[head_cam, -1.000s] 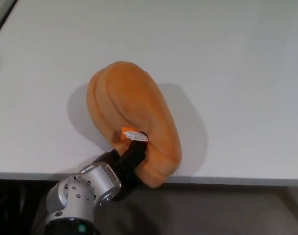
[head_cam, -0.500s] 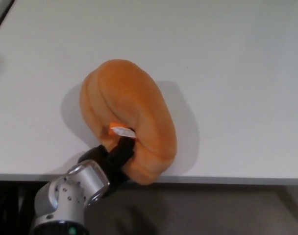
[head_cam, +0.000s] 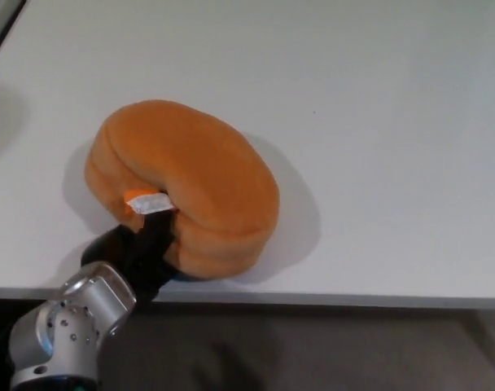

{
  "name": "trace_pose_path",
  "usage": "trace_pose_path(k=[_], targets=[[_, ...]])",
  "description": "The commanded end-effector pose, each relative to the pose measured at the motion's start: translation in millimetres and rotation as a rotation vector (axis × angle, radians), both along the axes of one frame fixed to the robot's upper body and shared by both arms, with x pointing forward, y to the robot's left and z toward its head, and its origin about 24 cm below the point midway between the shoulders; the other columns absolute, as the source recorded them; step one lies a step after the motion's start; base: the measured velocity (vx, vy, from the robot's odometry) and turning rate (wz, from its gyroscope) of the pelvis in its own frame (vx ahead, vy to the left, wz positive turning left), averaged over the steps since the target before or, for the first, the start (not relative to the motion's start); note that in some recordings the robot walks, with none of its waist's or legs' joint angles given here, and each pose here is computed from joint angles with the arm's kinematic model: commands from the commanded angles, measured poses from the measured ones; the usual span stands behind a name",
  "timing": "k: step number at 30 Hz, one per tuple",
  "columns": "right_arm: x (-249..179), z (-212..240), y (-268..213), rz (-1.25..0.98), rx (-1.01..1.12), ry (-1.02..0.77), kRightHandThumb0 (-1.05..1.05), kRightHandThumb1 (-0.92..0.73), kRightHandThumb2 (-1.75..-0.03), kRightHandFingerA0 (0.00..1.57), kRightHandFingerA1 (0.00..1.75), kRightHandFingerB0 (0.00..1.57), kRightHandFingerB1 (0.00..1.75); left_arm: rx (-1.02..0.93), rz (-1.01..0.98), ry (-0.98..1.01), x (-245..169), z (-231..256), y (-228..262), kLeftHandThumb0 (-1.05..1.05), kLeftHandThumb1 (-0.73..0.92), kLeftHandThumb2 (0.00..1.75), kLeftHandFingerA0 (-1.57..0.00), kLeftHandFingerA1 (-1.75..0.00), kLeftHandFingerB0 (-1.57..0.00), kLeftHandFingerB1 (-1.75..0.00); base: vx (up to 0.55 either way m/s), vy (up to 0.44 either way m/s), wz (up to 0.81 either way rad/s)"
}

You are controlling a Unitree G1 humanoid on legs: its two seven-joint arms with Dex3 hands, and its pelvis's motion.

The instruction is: A soft plate is kept in the center of the table close to the robot and the robot uses its left hand to pick up the plate, turns it upside down and places it back on the table

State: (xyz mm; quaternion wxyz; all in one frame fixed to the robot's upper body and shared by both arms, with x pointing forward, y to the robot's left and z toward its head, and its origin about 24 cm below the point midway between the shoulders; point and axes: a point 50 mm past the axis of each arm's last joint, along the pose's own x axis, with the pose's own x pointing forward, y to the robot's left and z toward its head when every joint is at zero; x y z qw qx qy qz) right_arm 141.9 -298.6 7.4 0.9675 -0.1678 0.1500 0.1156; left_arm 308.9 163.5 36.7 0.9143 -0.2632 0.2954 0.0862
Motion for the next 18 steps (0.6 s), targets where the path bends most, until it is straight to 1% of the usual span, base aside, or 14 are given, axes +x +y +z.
trace_pose_path(k=[1, 3, 4, 6, 7, 11, 12, 13, 14, 15, 16, 17, 18], targets=[[0.7, 2.1, -2.3, -0.013, -0.005, -0.021, -0.83, -0.88, -0.67, 0.51, 0.44, 0.31, 0.35, 0.105, -0.127, -0.044, -1.2, 4.3, 9.0, -1.04, 0.77, 1.12, 0.00, -0.11, 0.00, 0.00, 0.00, 0.000, 0.00], [0.9, 2.3, -2.1, -0.011, 0.001, -0.021, -0.82, -0.88, -0.67, 0.51, 0.45, 0.31, 0.36, 0.123, -0.142, -0.050, -1.6, 5.1, 10.8, -1.03, 0.74, 1.13, 0.00, -0.17, 0.00, 0.00, 0.00, 0.000, 0.00], [0.9, 2.5, -2.1, -0.010, 0.002, -0.022, -0.83, -0.88, -0.67, 0.52, 0.46, 0.31, 0.36, 0.130, -0.150, -0.052, -1.7, 5.3, 11.5, -0.94, 0.87, 0.76, 0.00, 0.00, 0.00, 0.00, 0.00, 0.000, 0.00], [0.8, 3.3, -1.6, -0.009, -0.002, -0.025, -0.82, -0.89, -0.67, 0.51, 0.45, 0.32, 0.36, 0.142, -0.166, -0.050, -2.2, 6.4, 14.4, -0.98, 0.89, 0.74, 0.00, 0.00, 0.00, 0.00, 0.00, 0.000, 0.00], [0.8, 3.3, -1.5, -0.009, 0.000, -0.024, -0.82, -0.88, -0.67, 0.50, 0.46, 0.31, 0.36, 0.148, -0.170, -0.045, -2.5, 7.1, 16.0, -1.01, 0.89, 0.67, 0.00, 0.00, 0.00, 0.00, 0.00, 0.000, 0.00], [1.2, 2.5, -1.7, -0.011, -0.002, -0.024, -0.82, -0.89, -0.67, 0.51, 0.46, 0.32, 0.36, 0.179, -0.188, -0.039, -2.9, 11.8, 21.2, -1.01, 0.91, 0.68, 0.00, 0.00, 0.00, 0.00, 0.00, 0.000, 0.00], [1.2, 2.4, -1.8, -0.011, -0.004, -0.023, -0.82, -0.89, -0.67, 0.51, 0.46, 0.32, 0.36, 0.161, -0.193, -0.050, -2.9, 13.0, 21.8, -0.98, 0.90, 0.73, 0.00, 0.00, 0.00, 0.00, 0.00, 0.000, 0.00], [1.2, 2.2, -1.8, -0.011, -0.002, -0.022, -0.79, -0.70, -1.08, 0.45, 0.57, 0.25, 0.48, 0.131, -0.201, -0.065, -3.0, 13.9, 22.0, -0.99, 0.90, 0.71, 0.00, 0.00, 0.00, 0.00, 0.00, 0.000, 0.00], [1.3, 2.1, -1.7, -0.012, -0.001, -0.021, -0.79, -0.70, -1.08, 0.45, 0.57, 0.25, 0.48, 0.104, -0.209, -0.080, -3.2, 14.6, 22.2, -0.99, 0.90, 0.71, 0.00, 0.00, 0.00, 0.00, 0.00, 0.000, 0.00], [1.4, 1.8, -1.1, -0.011, 0.001, -0.021, -0.83, -0.88, -0.67, 0.52, 0.46, 0.32, 0.36, 0.084, -0.222, -0.089, -3.4, 15.7, 23.1, -1.00, 0.90, 0.70, 0.00, 0.00, 0.00, 0.00, 0.00, 0.000, 0.00], [1.9, 1.6, -0.6, -0.009, 0.004, -0.022, -0.90, -0.76, -1.10, 0.47, 0.57, 0.28, 0.48, 0.076, -0.245, -0.099, -3.2, 17.6, 24.1, -1.03, 0.91, 0.72, 0.00, 0.00, 0.00, 0.00, 0.00, 0.000, 0.00], [2.6, 1.5, -0.3, -0.005, 0.006, -0.024, -0.90, -0.76, -1.10, 0.47, 0.57, 0.28, 0.48, 0.073, -0.272, -0.109, -2.9, 19.7, 24.9, -1.03, 0.91, 0.72, 0.00, 0.00, 0.00, 0.00, 0.00, 0.000, 0.00], [2.5, 1.4, -0.2, -0.004, 0.005, -0.023, -0.91, -0.77, -1.10, 0.48, 0.57, 0.28, 0.48, 0.079, -0.283, -0.108, -3.0, 20.1, 25.5, -1.05, 0.73, 1.18, 0.00, -0.15, 0.00, 0.00, 0.00, 0.000, 0.00]])
